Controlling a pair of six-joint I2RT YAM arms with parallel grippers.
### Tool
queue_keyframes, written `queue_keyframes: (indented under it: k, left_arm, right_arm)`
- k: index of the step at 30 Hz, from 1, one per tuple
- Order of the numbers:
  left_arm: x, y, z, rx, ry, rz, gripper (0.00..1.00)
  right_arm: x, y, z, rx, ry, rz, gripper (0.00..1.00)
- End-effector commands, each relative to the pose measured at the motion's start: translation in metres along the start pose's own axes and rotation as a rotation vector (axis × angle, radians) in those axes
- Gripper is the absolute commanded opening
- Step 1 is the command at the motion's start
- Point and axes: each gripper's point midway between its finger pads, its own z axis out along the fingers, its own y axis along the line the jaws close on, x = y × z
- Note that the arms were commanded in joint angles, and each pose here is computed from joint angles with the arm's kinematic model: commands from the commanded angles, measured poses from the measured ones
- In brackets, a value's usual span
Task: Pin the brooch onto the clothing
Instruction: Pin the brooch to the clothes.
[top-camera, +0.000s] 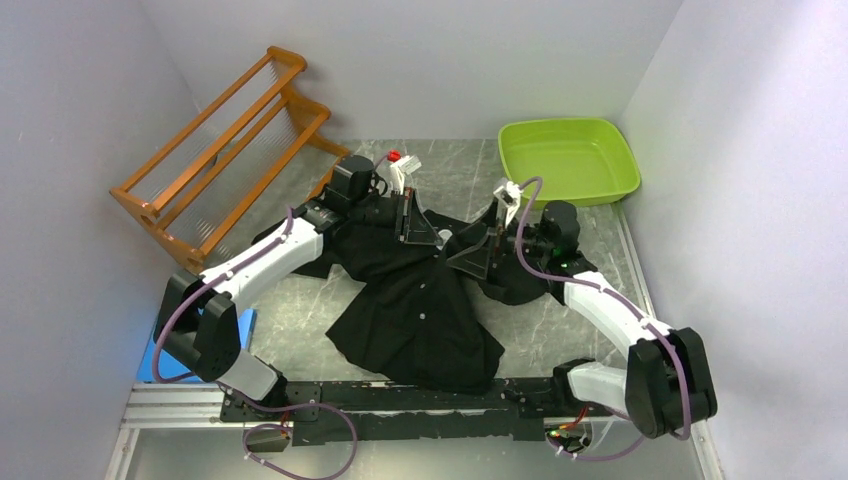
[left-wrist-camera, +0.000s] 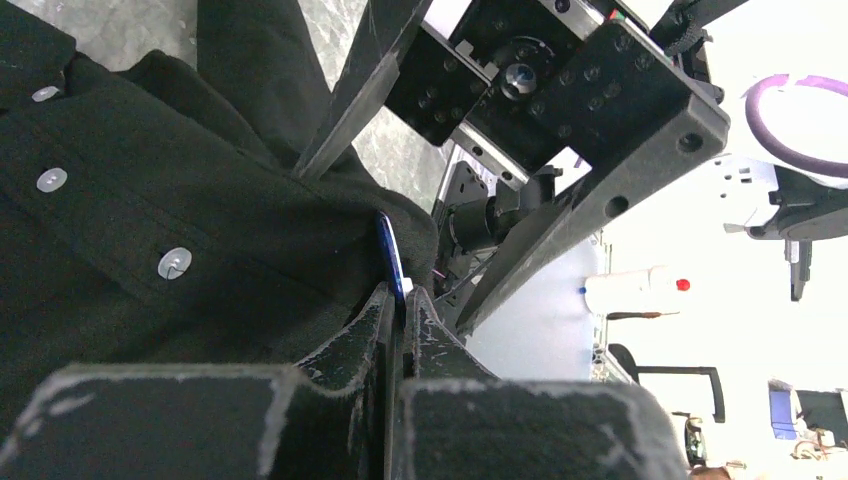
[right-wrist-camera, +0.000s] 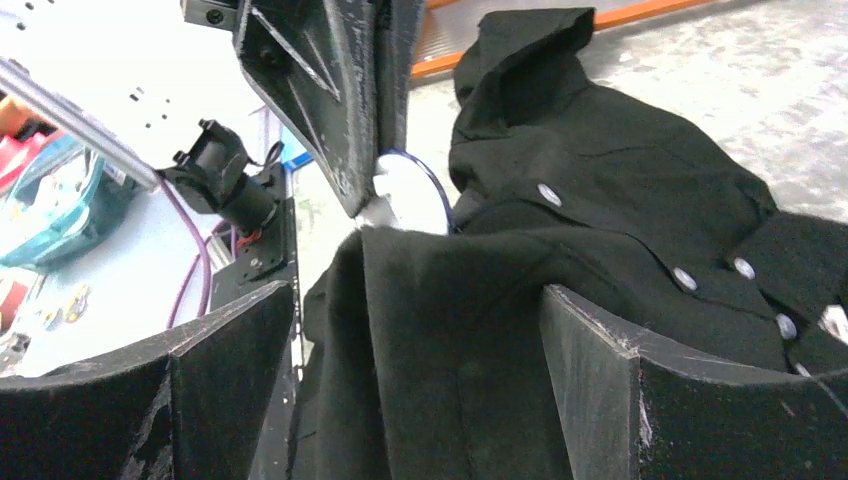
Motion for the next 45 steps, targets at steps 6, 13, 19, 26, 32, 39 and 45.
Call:
queue_keyframes:
  k: [6, 13, 19, 26, 32, 39, 45]
  left_arm:
    - [-0.013, -0.032, -0.008, 0.102, -0.029, 0.075, 0.03]
    - [-0.014, -0.033, -0.009, 0.103, -0.026, 0.082, 0.03]
    - [-0.012, -0.029, -0.008, 0.096, -0.018, 0.075, 0.03]
    - [-0.012, -0.029, -0.007, 0.103, -0.01, 0.073, 0.03]
    - [-0.008, -0.026, -0.007, 0.091, 0.005, 0.083, 0.03]
    - [-0.002, -0.028, -0.008, 0.132, 0.033, 0.142, 0.03]
    - [0.003, -0.035, -0.013, 0.171, 0.047, 0.209, 0.03]
  right_arm:
    - [-0.029, -0.006, 0.023, 0.009, -0.009, -0.121, 0.77]
    - [-0.018, -0.018, 0.025, 0.043, 0.036, -0.1, 0.29]
    - [-0.013, -0.026, 0.021, 0.095, 0.068, -0.113, 0.0]
    - [-0.025, -0.011, 0.017, 0.071, 0.027, -0.149, 0.73]
    - [-0.048, 0.019, 0.002, 0.034, -0.076, -0.238, 0.99]
    - [-0.079, 0.031, -0.005, -0.018, -0.127, -0.167, 0.98]
    - [-0.075, 0.028, 0.003, -0.093, -0.055, -0.099, 0.76]
